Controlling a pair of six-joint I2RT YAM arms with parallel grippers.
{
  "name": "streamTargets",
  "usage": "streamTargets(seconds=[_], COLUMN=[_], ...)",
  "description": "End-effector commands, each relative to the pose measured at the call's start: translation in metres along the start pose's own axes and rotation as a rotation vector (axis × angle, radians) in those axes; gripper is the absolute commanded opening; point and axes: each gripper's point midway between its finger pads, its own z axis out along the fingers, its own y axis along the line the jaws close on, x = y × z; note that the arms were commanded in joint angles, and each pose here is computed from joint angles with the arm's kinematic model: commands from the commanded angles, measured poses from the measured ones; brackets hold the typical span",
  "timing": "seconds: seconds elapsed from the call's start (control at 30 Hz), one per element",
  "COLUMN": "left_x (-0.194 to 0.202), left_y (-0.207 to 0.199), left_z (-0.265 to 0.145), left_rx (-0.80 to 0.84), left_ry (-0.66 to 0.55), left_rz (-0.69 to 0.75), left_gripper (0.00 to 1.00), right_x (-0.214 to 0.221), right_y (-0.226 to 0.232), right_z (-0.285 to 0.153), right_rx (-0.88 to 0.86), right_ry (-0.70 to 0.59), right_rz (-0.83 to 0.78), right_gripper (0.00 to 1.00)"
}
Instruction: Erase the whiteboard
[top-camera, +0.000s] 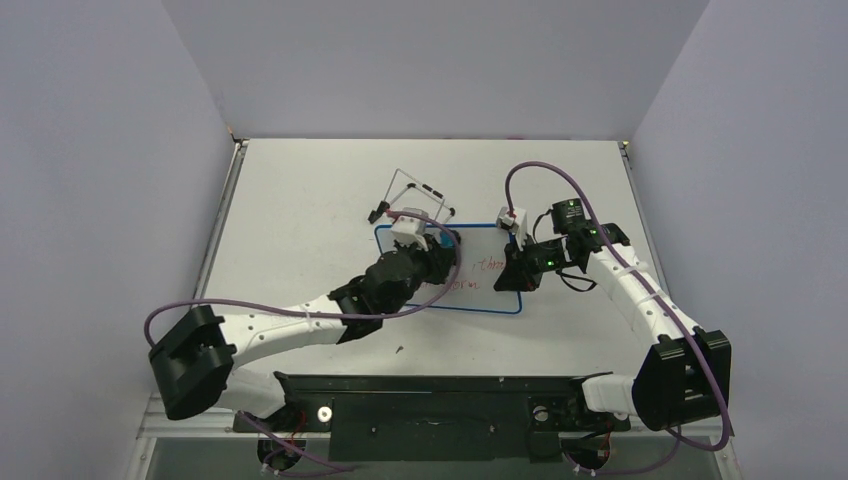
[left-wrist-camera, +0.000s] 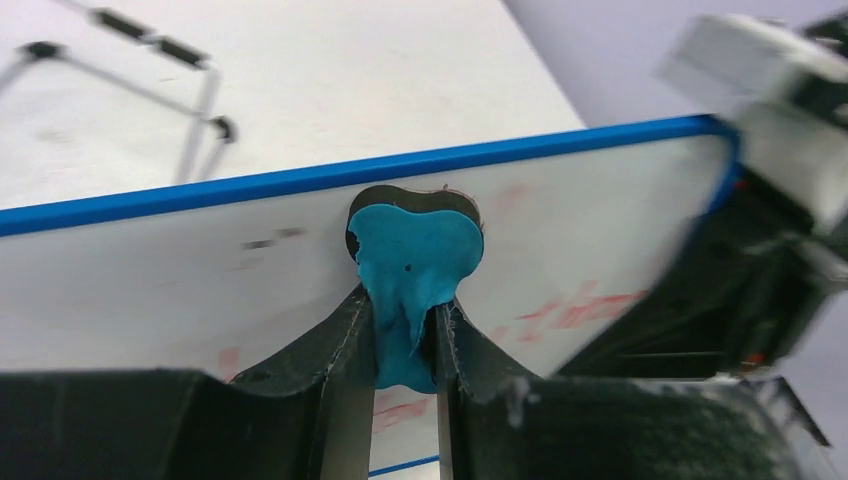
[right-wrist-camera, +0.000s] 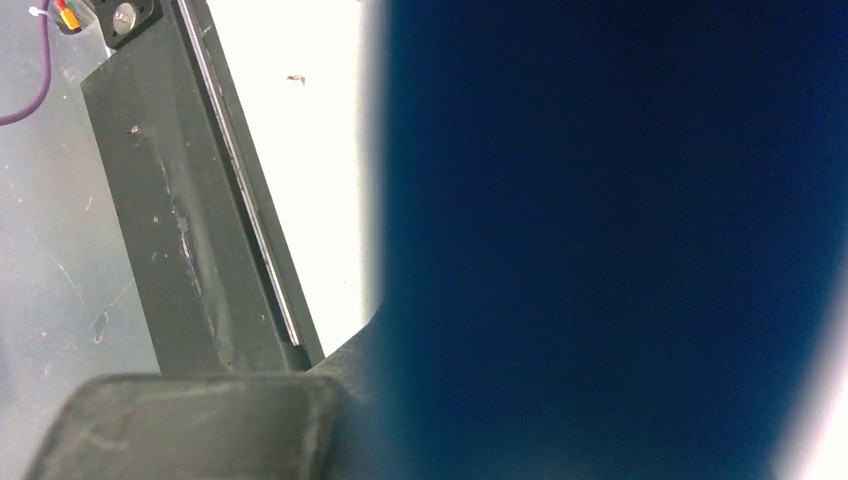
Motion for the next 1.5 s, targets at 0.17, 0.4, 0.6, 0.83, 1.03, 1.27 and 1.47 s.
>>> streamTargets(seconds=[0.17,0.4,0.6,0.83,1.03,1.27,1.47], left_x=[-0.030,-0.008,0.005,0.015,0.024,0.031,0.042], left_y=[0.060,0.116,0.141,0.150,0.151,0.153,0.169], left_z=[-0.072,-0.107,-0.112,-0.111,-0.112,-0.104,-0.087], left_rx=[-0.001,-0.056,-0.082,-0.085,-0.048,0.008,-0.049], left_ry=[-0.014,-0.004,0.001,0.029,0.023,0.016,0.047], left_rz=[0.068,0.021,-0.007,-0.025,-0.053,-0.021,0.032], left_gripper=[0.00,0.00,0.00,0.00,0.00,0.00,0.00], right_x=[-0.004,-0.003,0.000,0.006,0.009,0.009,0.006], right_y=[-0.008,-0.019,-0.023,-0.028,-0.030,-0.027,-0.023], right_z=[-0.011,-0.024,-0.021,-0.018,-0.015,-0.011,-0.004], right_rx=[0.078,0.135,0.140,0.141,0.138,0.121,0.095], right_ry=[0.000,-0.027,-0.020,-0.003,0.012,0.019,-0.001], right_rz=[-0.075,-0.043,-0.015,0.006,0.012,0.008,0.044], right_gripper=[0.00,0.00,0.00,0.00,0.00,0.00,0.00])
